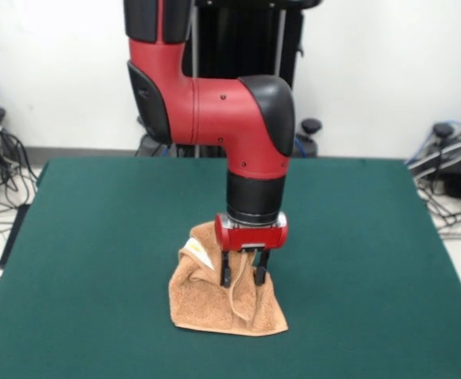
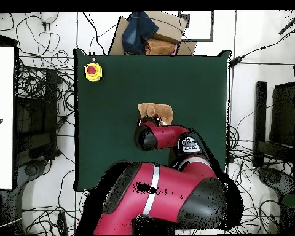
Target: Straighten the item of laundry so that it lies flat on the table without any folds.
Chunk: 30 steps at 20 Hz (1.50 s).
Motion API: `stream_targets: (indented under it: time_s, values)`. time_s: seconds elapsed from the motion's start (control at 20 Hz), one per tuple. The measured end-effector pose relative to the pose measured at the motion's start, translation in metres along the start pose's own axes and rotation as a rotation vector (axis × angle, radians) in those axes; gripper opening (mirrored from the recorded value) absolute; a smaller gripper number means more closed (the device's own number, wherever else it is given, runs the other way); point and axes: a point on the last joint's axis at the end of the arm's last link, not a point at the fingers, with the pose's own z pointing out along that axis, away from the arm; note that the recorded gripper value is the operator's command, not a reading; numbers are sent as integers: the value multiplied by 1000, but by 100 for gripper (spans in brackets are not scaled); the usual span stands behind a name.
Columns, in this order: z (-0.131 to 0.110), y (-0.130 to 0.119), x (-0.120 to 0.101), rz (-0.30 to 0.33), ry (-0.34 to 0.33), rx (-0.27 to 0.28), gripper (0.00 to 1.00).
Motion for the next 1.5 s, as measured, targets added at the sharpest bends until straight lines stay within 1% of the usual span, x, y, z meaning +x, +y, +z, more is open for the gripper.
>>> stream_targets:
  time_s: [0.3, 0.9, 0.95, 1.3, 1.5]
  values:
    - [-1, -1, -1, -5, -2, 1, 100]
    - [-16, -6, -8, -31, -21, 12, 100]
    - [-17, -7, -7, -36, -27, 17, 0]
    - [-18, -7, -9, -45, -51, 25, 0]
    - [-22, -6, -10, -75, -87, 46, 0]
